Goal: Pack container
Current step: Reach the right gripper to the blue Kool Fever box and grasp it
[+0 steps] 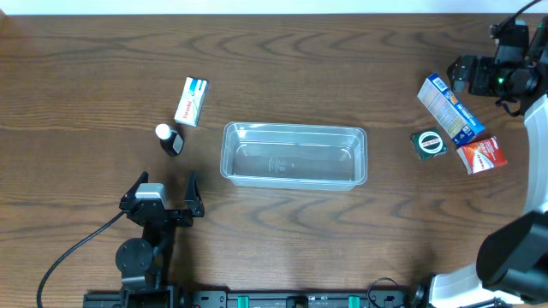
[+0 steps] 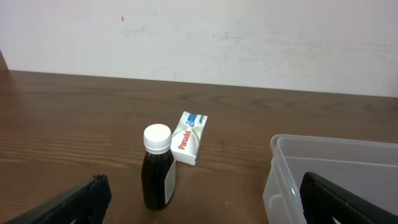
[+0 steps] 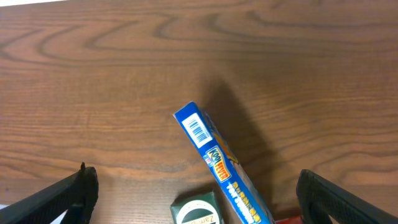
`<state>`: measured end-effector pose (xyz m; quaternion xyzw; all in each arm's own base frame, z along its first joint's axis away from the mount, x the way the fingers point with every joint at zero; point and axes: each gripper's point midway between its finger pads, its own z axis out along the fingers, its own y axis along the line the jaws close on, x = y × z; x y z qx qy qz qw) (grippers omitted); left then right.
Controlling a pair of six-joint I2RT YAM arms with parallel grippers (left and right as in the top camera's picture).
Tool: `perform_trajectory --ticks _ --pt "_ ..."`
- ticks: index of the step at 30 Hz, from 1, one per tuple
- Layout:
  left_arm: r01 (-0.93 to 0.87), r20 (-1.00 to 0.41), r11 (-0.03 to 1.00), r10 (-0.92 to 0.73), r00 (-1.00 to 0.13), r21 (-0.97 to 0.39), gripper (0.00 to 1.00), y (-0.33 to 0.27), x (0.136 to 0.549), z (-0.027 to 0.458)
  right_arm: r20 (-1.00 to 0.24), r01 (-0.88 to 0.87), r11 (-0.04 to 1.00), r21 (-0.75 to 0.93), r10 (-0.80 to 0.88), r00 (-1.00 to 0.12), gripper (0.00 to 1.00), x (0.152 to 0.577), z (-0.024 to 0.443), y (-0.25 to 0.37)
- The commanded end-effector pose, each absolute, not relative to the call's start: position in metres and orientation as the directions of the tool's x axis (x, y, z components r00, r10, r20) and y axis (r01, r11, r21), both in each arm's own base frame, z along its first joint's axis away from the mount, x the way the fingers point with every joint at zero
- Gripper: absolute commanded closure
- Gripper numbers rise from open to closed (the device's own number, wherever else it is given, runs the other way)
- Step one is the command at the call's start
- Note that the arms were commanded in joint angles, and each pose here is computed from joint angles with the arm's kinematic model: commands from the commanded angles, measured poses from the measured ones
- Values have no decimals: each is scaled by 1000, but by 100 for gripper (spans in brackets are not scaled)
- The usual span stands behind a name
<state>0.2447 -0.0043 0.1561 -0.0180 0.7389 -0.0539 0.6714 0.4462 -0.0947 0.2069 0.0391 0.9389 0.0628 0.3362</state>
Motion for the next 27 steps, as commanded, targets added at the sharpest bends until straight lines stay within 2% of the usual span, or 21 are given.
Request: perform_trajectory --ticks 1,4,10,15,21,27 --pt "53 -984 992 -103 -143 -112 2 -6 244 141 -630 -58 987 150 51 -775 4 457 197 -88" --pt "53 -984 992 -104 -143 -112 2 -6 244 141 -605 -102 986 130 -2 -796 7 462 175 -88" --pt "53 -984 992 -103 -143 -112 2 -6 244 141 -546 -134 990 51 -85 -834 7 466 138 -102" --pt "53 -984 992 -103 -143 -112 2 -6 244 141 -541 -166 986 13 -133 -830 9 468 133 -105" --pt "53 -984 992 -104 -143 -112 2 -6 244 141 -493 -160 987 -15 -147 -858 23 458 127 -110" --pt "53 -984 992 -104 -143 -112 2 -6 244 141 -459 -153 988 -27 -148 -876 26 450 122 -113"
